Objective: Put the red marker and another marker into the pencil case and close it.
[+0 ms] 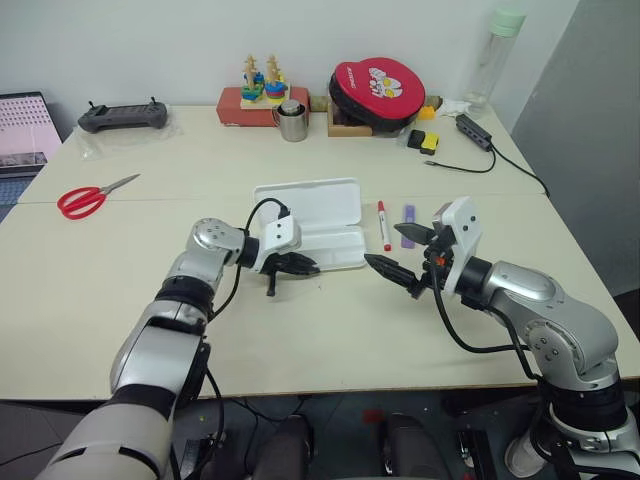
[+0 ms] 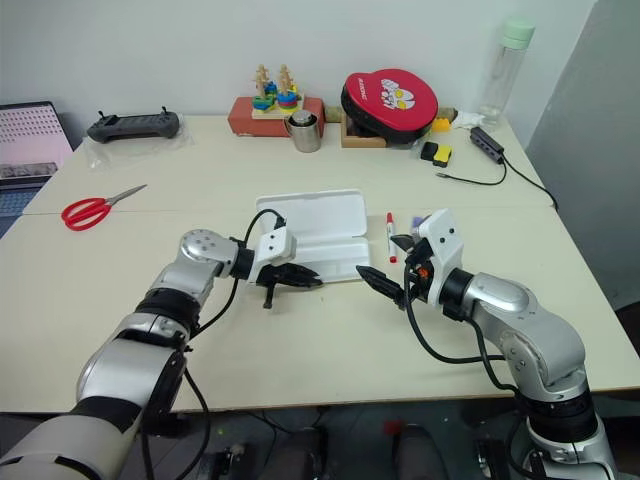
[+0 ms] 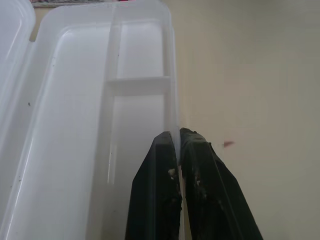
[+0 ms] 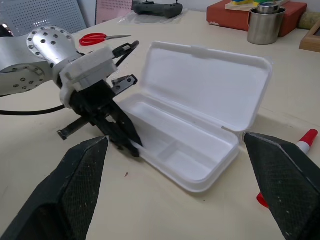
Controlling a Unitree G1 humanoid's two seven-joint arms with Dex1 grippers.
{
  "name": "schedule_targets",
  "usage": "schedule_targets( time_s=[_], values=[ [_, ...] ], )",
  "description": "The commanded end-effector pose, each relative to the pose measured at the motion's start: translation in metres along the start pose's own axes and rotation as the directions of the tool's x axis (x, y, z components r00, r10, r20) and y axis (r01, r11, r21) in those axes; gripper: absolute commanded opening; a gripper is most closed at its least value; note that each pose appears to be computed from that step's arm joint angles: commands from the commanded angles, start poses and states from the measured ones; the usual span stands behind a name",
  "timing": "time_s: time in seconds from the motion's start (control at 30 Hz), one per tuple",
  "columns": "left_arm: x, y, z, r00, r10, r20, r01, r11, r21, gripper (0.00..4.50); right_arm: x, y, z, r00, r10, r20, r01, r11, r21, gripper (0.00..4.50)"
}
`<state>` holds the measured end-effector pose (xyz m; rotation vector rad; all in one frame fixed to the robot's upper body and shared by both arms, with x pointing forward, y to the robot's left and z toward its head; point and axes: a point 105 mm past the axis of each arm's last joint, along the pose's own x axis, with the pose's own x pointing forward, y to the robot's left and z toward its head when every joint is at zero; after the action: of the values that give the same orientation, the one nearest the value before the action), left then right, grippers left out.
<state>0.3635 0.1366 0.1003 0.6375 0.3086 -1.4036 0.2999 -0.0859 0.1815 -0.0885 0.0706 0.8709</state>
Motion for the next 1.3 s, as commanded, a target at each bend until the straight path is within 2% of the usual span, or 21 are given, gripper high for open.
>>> schedule_targets(
  time_s=[0.03, 0.27, 0.4, 0.47, 0.5, 0.73, 0.8, 0.9, 0.97, 1.1, 1.27, 1.3],
  values=[
    [-0.009, -0.011, -0.002, 0.998, -0.011, -0.055, 0.013, 0.999, 0.035, 0.03, -0.002, 0.005, 0.011, 0.999, 0.026, 0.039, -0.025, 0.999, -0.029, 4.50],
    [-0.010, -0.025, -0.002, 0.999, 0.025, -0.044, -0.025, 0.999, -0.019, 0.03, 0.006, 0.003, 0.005, 1.000, 0.018, 0.013, -0.018, 1.000, -0.016, 4.50],
    [-0.007, -0.035, 0.004, 1.000, -0.009, -0.012, 0.009, 1.000, -0.022, 0.03, 0.014, -0.004, -0.001, 1.000, -0.020, -0.013, 0.020, 1.000, -0.003, 4.50],
    [-0.009, -0.035, 0.004, 1.000, -0.008, -0.020, 0.007, 1.000, -0.007, 0.58, 0.018, -0.012, -0.005, 0.998, -0.063, -0.030, 0.064, 0.998, 0.002, 4.50],
    [-0.010, -0.035, 0.004, 1.000, -0.001, -0.026, 0.001, 1.000, 0.001, 0.69, 0.019, -0.016, -0.007, 0.996, -0.080, -0.038, 0.080, 0.997, 0.002, 4.50],
    [-0.017, -0.031, 0.011, 1.000, 0.029, -0.009, -0.029, 0.999, 0.026, 2.25, 0.034, -0.031, -0.017, 0.983, -0.169, -0.073, 0.172, 0.985, 0.025, 4.50],
    [-0.021, -0.029, 0.020, 0.998, 0.055, 0.042, -0.056, 0.998, 0.011, 2.71, 0.041, -0.037, -0.024, 0.971, -0.215, -0.101, 0.218, 0.976, 0.019, 4.50],
    [-0.026, -0.019, 0.050, 0.964, 0.145, 0.224, -0.129, 0.988, -0.083, 3.29, 0.053, -0.048, -0.035, 0.950, -0.279, -0.138, 0.283, 0.959, 0.008, 4.50],
    [-0.031, -0.013, 0.068, 0.918, 0.225, 0.326, -0.185, 0.971, -0.150, 3.66, 0.061, -0.055, -0.045, 0.928, -0.328, -0.177, 0.324, 0.945, -0.052, 4.50],
    [-0.032, -0.004, 0.085, 0.840, 0.362, 0.404, -0.273, 0.926, -0.262, 4.49, 0.077, -0.061, -0.055, 0.907, -0.369, -0.203, 0.362, 0.929, -0.074, 4.50],
    [-0.014, -0.008, 0.101, 0.795, 0.426, 0.432, -0.316, 0.899, -0.304, 4.49, 0.088, -0.076, -0.067, 0.869, -0.438, -0.229, 0.433, 0.898, -0.075, 4.50],
    [-0.012, -0.007, 0.102, 0.787, 0.447, 0.425, -0.338, 0.889, -0.310, 4.50, 0.090, -0.078, -0.068, 0.864, -0.445, -0.235, 0.443, 0.894, -0.061, 4.33]
  ],
)
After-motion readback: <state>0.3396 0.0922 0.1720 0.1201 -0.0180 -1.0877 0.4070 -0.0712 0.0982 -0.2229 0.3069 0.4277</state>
